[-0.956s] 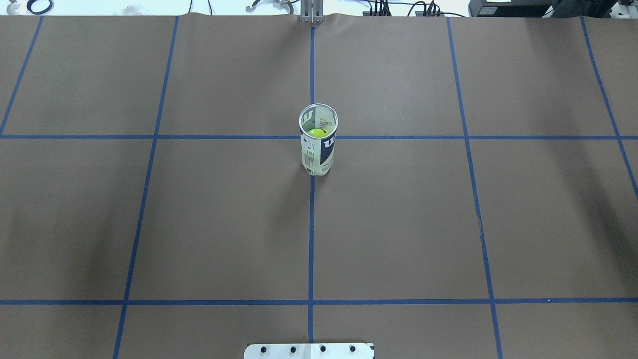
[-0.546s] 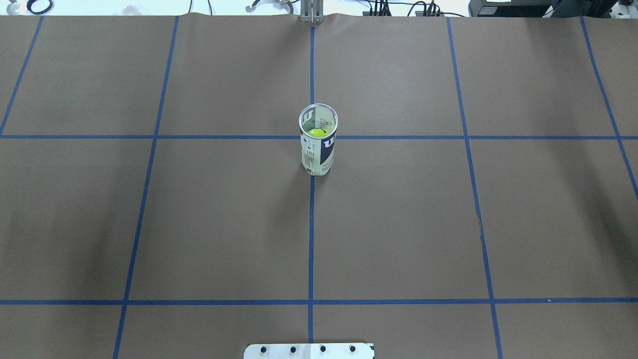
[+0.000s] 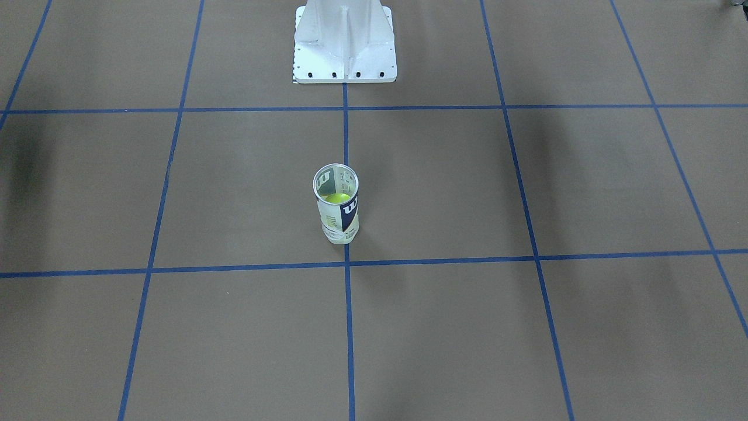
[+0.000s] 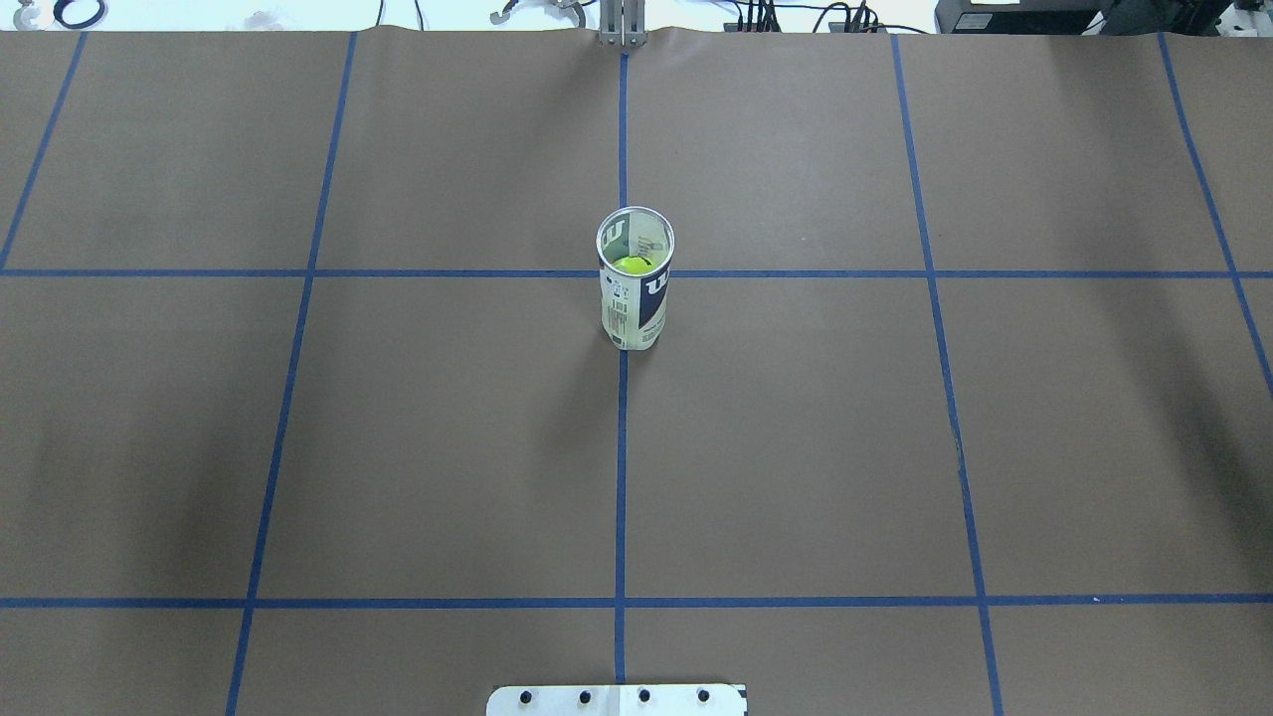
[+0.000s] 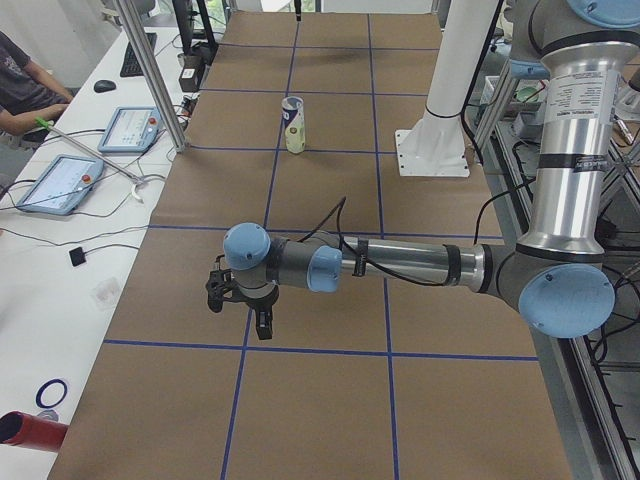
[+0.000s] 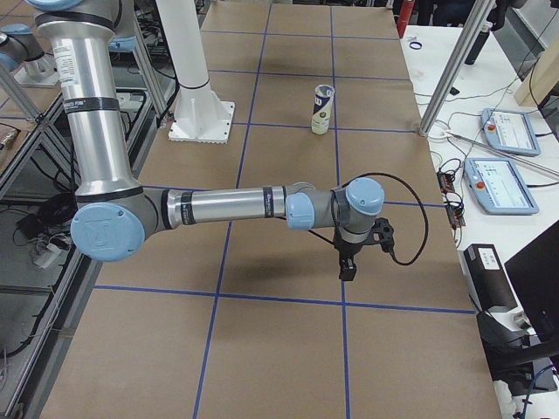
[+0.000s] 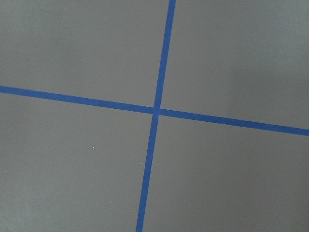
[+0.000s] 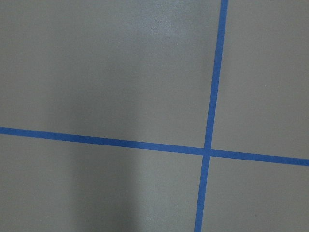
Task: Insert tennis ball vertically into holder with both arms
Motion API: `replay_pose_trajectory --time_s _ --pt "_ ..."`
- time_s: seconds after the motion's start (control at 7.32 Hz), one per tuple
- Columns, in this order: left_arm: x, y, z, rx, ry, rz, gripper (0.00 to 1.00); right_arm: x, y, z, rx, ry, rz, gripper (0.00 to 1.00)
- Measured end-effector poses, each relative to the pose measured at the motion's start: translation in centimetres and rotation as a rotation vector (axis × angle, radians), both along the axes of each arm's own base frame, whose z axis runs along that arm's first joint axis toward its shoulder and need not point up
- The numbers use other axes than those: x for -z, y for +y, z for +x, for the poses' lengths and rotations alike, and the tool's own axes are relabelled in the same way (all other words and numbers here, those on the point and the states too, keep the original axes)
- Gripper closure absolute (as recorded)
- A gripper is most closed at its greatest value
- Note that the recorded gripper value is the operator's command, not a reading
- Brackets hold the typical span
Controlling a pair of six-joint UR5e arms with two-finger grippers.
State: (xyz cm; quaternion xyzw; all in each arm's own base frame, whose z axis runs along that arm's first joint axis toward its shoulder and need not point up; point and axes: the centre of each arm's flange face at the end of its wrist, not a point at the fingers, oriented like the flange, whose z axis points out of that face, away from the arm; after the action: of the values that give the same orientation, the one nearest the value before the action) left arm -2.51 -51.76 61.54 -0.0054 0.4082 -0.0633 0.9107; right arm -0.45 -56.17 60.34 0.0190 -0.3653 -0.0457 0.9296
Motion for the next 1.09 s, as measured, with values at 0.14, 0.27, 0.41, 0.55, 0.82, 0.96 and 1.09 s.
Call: replay_pose_trajectory --time_s 0.14,0.27,0.41,0.55,0.82,0.96,1.09 --pt "0.3 0.0 0.0 -0.002 0.000 0.013 0.01 0.2 0.0 0.0 -0.001 -0.001 0.002 0.00" --pt "0.3 0.2 -0.1 -0.003 0.000 0.018 0.01 0.3 0.0 0.0 -0.002 -0.001 0.004 0.00" --pt "-0.5 1.1 -0.1 -0.003 -0.001 0.009 0.01 0.4 0.0 0.0 -0.003 -0.001 0.005 0.00" --pt "-1.6 2.3 -0.2 -0.004 -0.001 0.015 0.01 0.4 0.0 0.0 -0.003 -0.001 0.005 0.00" --pt "-2.8 3.7 -0.3 -0.002 0.000 0.058 0.01 0.4 0.0 0.0 -0.004 0.000 0.005 0.00" --pt "-3.0 3.8 -0.3 -0.003 0.001 0.065 0.01 0.3 0.0 0.0 -0.006 0.001 0.002 0.00" --pt "-2.8 3.8 -0.2 -0.003 0.005 0.071 0.01 0.2 0.1 0.0 -0.007 0.002 -0.001 0.00"
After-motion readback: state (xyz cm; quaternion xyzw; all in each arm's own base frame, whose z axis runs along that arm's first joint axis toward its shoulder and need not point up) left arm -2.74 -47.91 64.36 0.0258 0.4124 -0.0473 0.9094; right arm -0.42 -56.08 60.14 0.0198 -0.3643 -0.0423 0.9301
